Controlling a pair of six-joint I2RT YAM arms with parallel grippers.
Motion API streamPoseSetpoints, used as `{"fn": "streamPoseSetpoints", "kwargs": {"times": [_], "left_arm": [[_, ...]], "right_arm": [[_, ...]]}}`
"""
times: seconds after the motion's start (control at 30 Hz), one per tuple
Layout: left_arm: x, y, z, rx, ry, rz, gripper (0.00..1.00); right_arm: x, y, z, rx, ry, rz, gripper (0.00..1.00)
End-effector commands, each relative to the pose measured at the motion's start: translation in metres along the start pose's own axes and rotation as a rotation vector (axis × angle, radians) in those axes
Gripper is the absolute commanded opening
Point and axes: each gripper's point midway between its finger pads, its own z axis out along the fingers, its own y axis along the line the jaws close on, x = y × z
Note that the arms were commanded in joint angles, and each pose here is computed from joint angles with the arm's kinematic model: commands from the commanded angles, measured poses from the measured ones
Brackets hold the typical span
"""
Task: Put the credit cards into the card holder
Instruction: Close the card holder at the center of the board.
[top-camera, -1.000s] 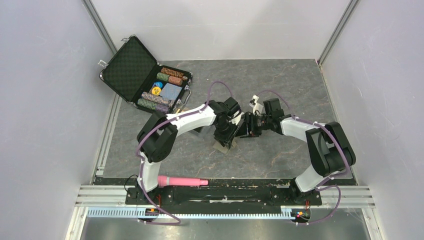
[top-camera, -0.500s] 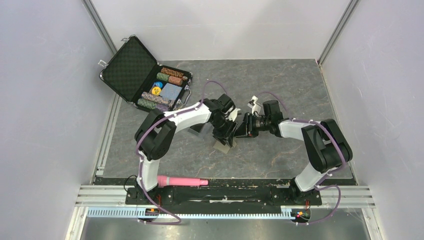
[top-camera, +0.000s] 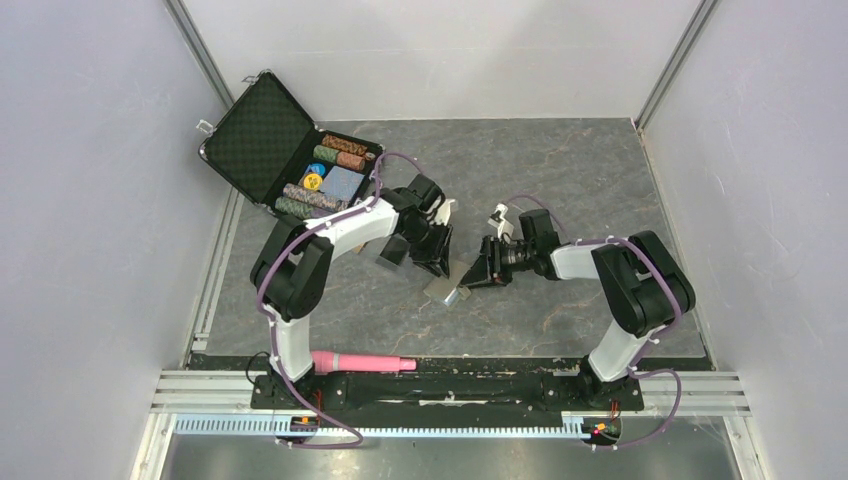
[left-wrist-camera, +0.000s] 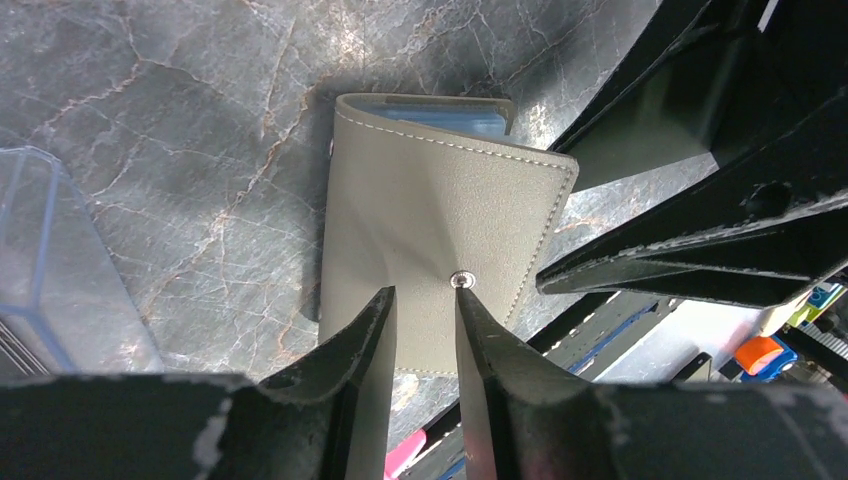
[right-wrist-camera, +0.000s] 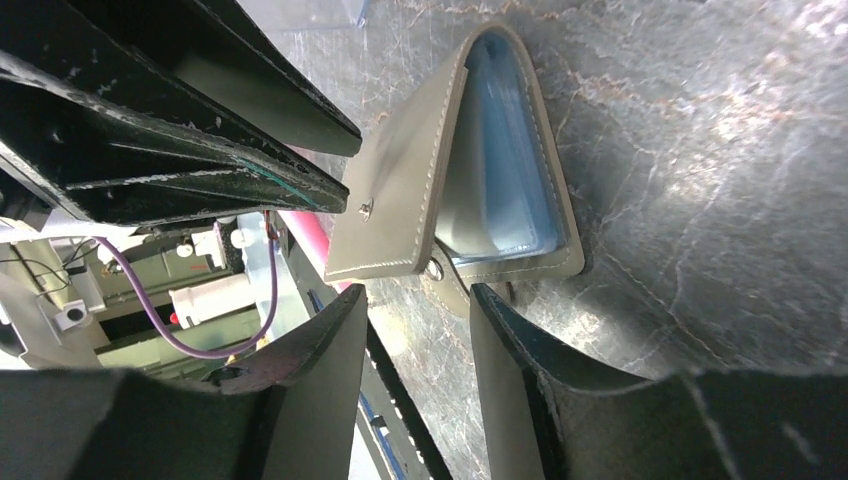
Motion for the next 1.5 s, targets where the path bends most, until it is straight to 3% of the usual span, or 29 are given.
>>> {"fn": "streamPoseSetpoints", "kwargs": {"times": [0.0,0.2,0.5,0.77,1.03,1.1,1.27,1.47], "left_arm": [[-0.001,-0.008,-0.001,0.024,-0.009,-0.022,0.34],[0.005,0.003,0.003,-0.021,0.016,-0.016,0.34],[0.013,0.013,0.013,-0.043,0.054,-0.014,0.22],[0.026,0.02,0.019,-0.085,0.104,0.05,0.15],[0.035,0.025,0.023,-0.116,0.12,0.071,0.19],[0.034,0.022,0.022,-0.109,0.108,0.067,0.25],[0.027,0.017,0.02,-0.098,0.083,0.066,0.28],[0.028,0.016,0.021,-0.088,0.087,0.059,0.28]], "right_arm": [[0.006,0.004,0.002,-0.029,0.021,-0.018,0.45],[0.011,0.006,0.0,-0.03,0.025,-0.032,0.48],[0.021,0.033,0.008,-0.172,0.082,-0.093,0.43],[0.013,0.052,0.004,-0.218,0.048,-0.165,0.4],[0.001,0.056,0.004,-0.208,0.017,-0.173,0.4],[0.0,0.045,0.006,-0.144,0.02,-0.154,0.41],[0.007,0.013,0.005,0.022,0.045,-0.117,0.44],[0.01,0.013,0.004,0.017,0.05,-0.126,0.44]]}}
